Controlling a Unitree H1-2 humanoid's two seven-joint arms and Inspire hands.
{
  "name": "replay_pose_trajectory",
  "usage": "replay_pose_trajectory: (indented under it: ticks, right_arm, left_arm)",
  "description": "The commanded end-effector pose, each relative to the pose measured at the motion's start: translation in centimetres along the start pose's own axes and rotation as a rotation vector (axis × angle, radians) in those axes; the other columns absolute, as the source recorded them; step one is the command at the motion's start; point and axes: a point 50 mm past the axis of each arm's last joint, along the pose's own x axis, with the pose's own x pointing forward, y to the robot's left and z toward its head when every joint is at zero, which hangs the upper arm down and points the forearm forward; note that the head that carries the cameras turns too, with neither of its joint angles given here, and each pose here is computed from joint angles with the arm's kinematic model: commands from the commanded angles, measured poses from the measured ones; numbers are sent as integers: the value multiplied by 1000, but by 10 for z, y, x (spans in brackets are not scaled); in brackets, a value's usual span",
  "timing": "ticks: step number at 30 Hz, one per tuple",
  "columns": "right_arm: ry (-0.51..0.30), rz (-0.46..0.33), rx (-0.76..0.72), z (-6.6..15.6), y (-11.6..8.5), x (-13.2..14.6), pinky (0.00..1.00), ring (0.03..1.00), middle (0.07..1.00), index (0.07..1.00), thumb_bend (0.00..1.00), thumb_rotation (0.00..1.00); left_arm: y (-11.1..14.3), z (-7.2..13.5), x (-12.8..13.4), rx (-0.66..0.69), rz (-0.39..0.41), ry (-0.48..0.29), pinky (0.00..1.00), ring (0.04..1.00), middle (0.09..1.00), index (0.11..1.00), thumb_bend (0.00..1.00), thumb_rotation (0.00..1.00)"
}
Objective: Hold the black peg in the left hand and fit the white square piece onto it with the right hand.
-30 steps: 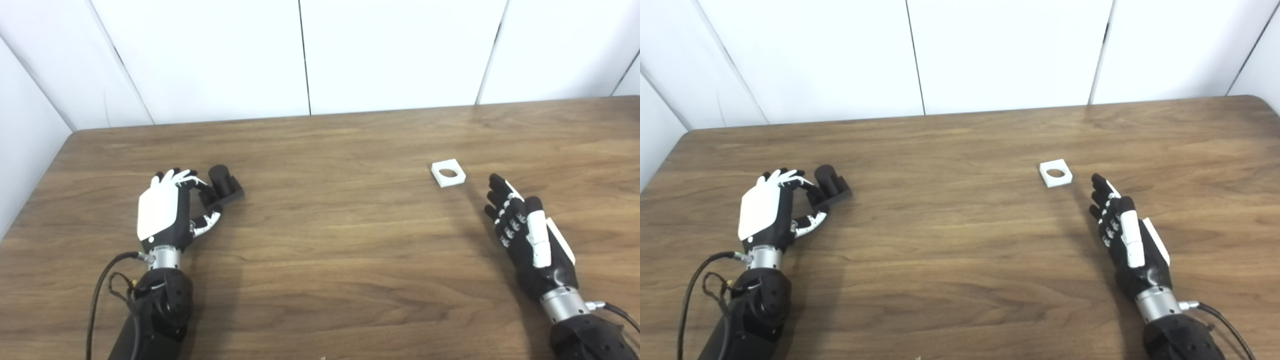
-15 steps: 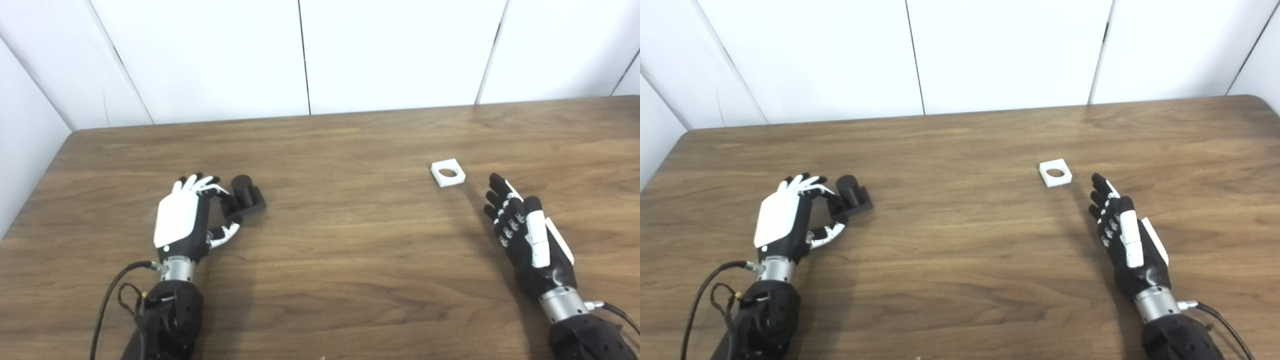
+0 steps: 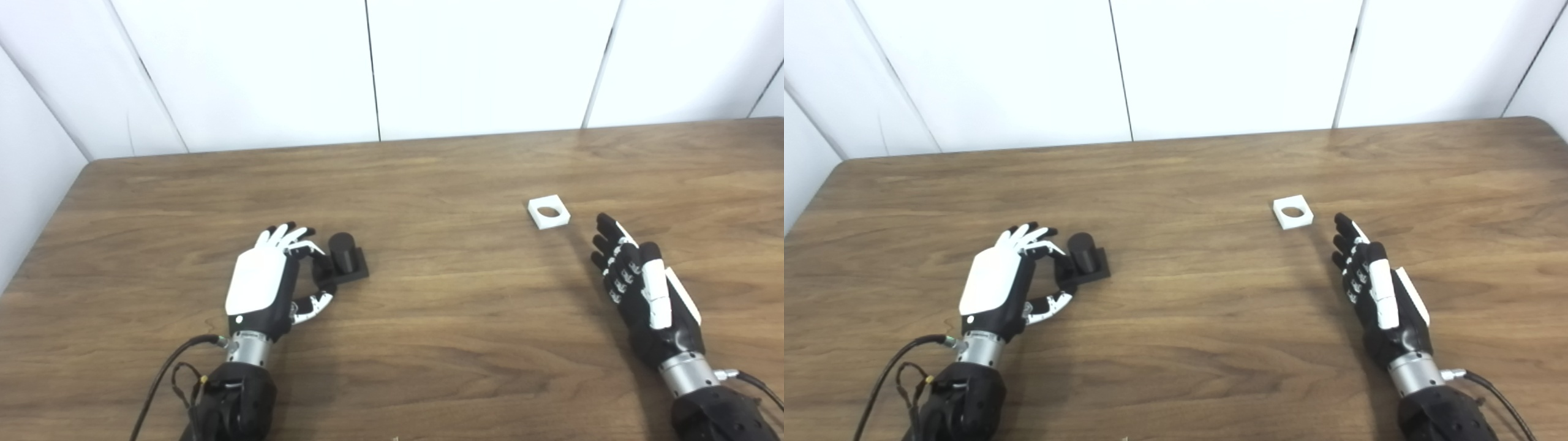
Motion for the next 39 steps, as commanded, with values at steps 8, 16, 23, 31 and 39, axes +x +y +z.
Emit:
replay_pose_trajectory:
  ticks: [8, 16, 23, 31, 39]
  right_arm:
    - [-30, 23, -4, 2, 4, 0, 1000, 1000, 1000, 952, 659, 1000]
    - [-26, 26, 1, 3, 5, 0, 1000, 1000, 1000, 953, 657, 1000]
    - [-23, 27, 7, 2, 4, -1, 1000, 1000, 1000, 954, 661, 998]
    - [-25, 26, 0, 2, 3, -1, 1000, 1000, 999, 950, 640, 1000]
    - [-22, 36, 10, 4, 3, 0, 1000, 1000, 1000, 956, 646, 995]
  left_arm:
    - [-3, 28, -11, -45, -22, -111, 976, 933, 852, 488, 514, 74]
    - [-7, 49, -20, -38, -64, -172, 983, 936, 849, 488, 511, 82]
    - [-12, 61, -29, -67, -88, -201, 975, 933, 857, 488, 510, 83]
    - [-16, 69, -38, -77, -111, -203, 984, 936, 863, 489, 510, 83]
    - [-21, 74, -46, -103, -122, -212, 1000, 940, 861, 488, 511, 79]
